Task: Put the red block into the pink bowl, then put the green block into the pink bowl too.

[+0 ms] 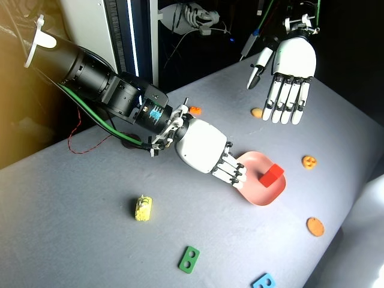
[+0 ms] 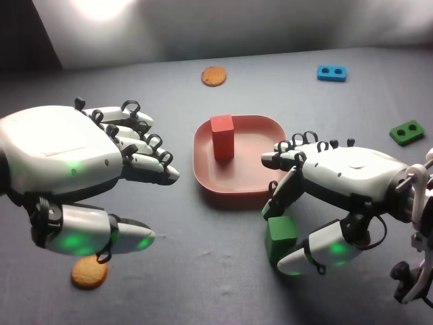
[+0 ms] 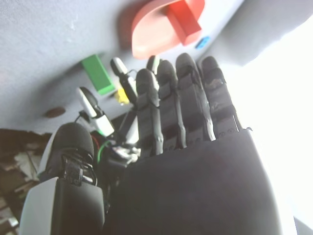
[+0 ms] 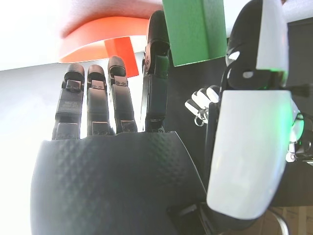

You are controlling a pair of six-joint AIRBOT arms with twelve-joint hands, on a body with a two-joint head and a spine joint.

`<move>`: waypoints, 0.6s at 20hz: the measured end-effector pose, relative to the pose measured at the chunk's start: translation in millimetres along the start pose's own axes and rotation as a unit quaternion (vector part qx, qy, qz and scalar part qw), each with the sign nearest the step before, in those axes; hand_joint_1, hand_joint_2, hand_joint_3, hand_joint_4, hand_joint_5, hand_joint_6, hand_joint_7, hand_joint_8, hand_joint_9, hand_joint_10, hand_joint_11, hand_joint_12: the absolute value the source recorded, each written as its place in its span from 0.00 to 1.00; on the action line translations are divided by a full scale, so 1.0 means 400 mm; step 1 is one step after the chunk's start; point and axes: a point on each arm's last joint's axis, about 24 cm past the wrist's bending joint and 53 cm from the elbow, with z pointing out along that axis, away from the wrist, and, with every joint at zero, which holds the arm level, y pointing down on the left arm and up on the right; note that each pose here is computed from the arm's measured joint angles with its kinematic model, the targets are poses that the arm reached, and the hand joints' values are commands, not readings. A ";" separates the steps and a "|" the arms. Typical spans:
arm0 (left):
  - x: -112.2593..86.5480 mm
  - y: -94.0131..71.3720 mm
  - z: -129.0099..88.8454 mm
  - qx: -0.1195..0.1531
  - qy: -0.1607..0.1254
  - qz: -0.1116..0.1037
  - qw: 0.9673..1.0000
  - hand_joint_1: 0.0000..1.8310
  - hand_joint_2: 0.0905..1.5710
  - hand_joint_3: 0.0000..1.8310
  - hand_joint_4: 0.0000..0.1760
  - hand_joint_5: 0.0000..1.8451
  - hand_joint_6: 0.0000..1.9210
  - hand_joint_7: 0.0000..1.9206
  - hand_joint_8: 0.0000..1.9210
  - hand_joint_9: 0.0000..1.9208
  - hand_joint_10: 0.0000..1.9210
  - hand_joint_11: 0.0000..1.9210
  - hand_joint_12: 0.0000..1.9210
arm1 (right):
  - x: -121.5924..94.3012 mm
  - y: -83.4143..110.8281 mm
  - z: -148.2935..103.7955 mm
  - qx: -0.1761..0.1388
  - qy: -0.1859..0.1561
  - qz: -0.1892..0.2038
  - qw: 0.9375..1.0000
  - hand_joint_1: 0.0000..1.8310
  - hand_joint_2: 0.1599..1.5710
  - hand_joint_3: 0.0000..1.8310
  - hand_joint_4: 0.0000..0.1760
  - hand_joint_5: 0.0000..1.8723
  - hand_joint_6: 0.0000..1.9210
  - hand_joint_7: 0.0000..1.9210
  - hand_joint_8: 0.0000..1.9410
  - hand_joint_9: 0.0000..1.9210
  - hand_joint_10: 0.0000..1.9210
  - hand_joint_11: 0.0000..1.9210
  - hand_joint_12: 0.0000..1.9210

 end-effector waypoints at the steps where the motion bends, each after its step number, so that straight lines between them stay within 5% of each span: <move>1: 0.000 0.000 0.000 0.000 0.000 0.000 1.000 0.07 0.81 0.00 0.00 0.23 0.00 0.19 0.00 0.16 0.00 0.00 0.15 | 0.000 0.000 0.000 0.000 0.000 0.000 1.000 0.53 0.47 0.00 0.17 0.52 0.02 0.09 0.01 0.00 0.00 0.00 0.00; 4: 0.000 0.000 0.000 0.000 0.000 0.000 1.000 0.05 0.81 0.00 0.00 0.21 0.00 0.18 0.00 0.14 0.00 0.00 0.13 | 0.000 0.000 0.000 0.000 0.000 0.000 1.000 0.54 0.45 0.00 0.03 0.51 0.01 0.09 0.00 0.00 0.00 0.00 0.00; 5: 0.000 0.000 0.000 0.000 0.000 0.000 1.000 0.08 0.80 0.00 0.00 0.24 0.00 0.19 0.00 0.16 0.00 0.00 0.17 | -0.001 0.003 0.001 -0.001 0.001 0.001 1.000 0.55 0.46 0.00 0.12 0.51 0.01 0.08 0.00 0.00 0.00 0.00 0.00; 6: 0.000 -0.001 0.000 0.000 0.000 0.000 1.000 0.09 0.80 0.00 0.00 0.23 0.00 0.20 0.00 0.16 0.00 0.00 0.17 | -0.002 0.006 0.002 -0.002 0.000 0.000 1.000 0.56 0.46 0.00 0.31 0.53 0.02 0.08 0.00 0.00 0.00 0.00 0.00; 7: 0.000 -0.001 0.000 0.000 0.000 0.000 1.000 0.08 0.81 0.00 0.00 0.22 0.00 0.19 0.00 0.16 0.00 0.00 0.17 | -0.002 0.007 0.002 -0.002 0.000 0.000 1.000 0.60 0.56 0.01 0.83 0.65 0.19 0.12 0.00 0.00 0.00 0.00 0.00; 8: 0.000 0.000 0.000 0.000 0.000 0.000 1.000 0.06 0.81 0.00 0.00 0.23 0.00 0.19 0.00 0.16 0.00 0.00 0.17 | -0.003 0.007 0.002 -0.002 0.000 0.000 1.000 0.61 0.59 0.00 0.60 0.66 0.27 0.14 0.00 0.00 0.00 0.00 0.00; 9: 0.000 0.000 0.000 0.000 0.000 0.000 1.000 0.05 0.81 0.00 0.00 0.23 0.00 0.18 0.00 0.14 0.00 0.00 0.12 | -0.003 0.006 0.002 -0.002 0.000 0.000 1.000 0.61 0.60 0.00 0.69 0.66 0.30 0.17 0.01 0.00 0.00 0.00 0.00; 11: 0.000 0.000 0.000 0.000 0.000 0.000 1.000 0.08 0.80 0.00 0.00 0.24 0.00 0.19 0.00 0.15 0.00 0.00 0.14 | -0.003 0.006 0.002 -0.002 0.000 0.000 1.000 0.61 0.61 0.00 0.56 0.64 0.33 0.19 0.01 0.01 0.01 0.00 0.00; 12: 0.000 0.000 0.000 0.000 0.000 0.000 1.000 0.08 0.81 0.00 0.00 0.25 0.00 0.20 0.01 0.16 0.01 0.00 0.15 | -0.003 0.006 0.002 -0.002 0.000 0.000 1.000 0.61 0.60 0.00 0.69 0.65 0.31 0.20 0.01 0.03 0.01 0.00 0.00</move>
